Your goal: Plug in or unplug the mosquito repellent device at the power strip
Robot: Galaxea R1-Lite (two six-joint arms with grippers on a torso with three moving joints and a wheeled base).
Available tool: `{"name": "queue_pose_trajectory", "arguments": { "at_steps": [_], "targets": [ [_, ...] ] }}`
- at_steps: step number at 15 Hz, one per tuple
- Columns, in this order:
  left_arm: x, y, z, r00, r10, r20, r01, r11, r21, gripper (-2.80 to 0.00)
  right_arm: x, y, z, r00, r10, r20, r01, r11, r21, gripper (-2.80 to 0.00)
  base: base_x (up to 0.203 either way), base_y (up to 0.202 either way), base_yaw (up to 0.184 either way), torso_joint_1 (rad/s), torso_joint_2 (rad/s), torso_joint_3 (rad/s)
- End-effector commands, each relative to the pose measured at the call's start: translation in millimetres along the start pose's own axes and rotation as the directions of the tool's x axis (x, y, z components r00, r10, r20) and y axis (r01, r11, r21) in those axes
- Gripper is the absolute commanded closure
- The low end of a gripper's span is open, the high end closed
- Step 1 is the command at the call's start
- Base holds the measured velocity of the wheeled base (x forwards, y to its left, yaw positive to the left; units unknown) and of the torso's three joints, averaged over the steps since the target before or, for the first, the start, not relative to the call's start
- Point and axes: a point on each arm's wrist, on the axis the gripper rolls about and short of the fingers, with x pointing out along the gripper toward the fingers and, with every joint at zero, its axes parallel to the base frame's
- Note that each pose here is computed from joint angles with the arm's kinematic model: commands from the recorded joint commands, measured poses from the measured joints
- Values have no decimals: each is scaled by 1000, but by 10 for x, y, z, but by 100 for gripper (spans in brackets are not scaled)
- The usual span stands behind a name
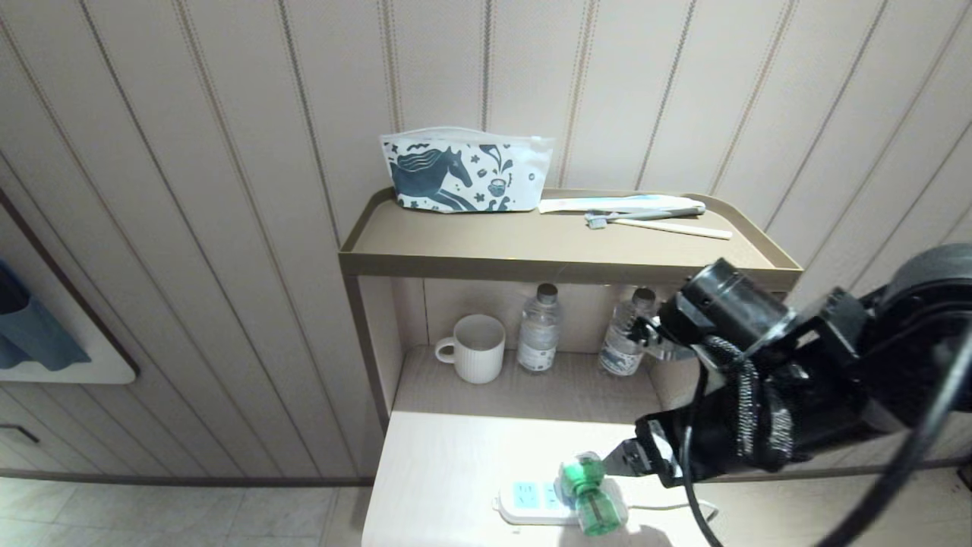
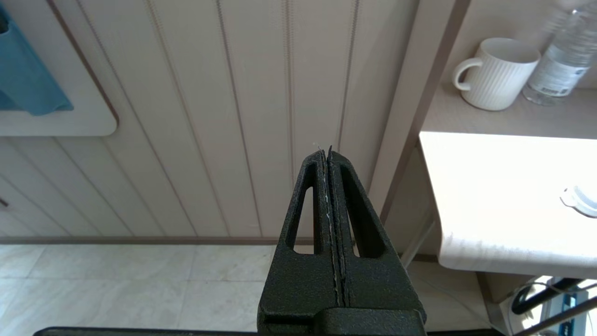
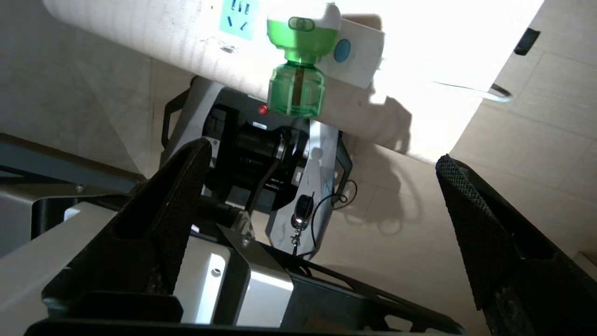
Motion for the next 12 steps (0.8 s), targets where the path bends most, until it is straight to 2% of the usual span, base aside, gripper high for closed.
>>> {"name": "queue_pose_trajectory", "arguments": {
  "at_steps": [1,7,12],
  "targets": [
    [0,0,0,1000,-1,0,1,1000,0,0,-448,-127,-216,993,41,111,-42,999,8,-280,0,0,0,0,0,0],
    [0,0,0,1000,1,0,-1,1000,0,0,-1006,-372,-668,980,62,187,-66,998,19,-280,0,0,0,0,0,0],
    [0,0,0,1000,-1,0,1,1000,0,0,-1320,-555,-981,960,-27,279,3,996,86,-280,0,0,0,0,0,0]
  ]
}}
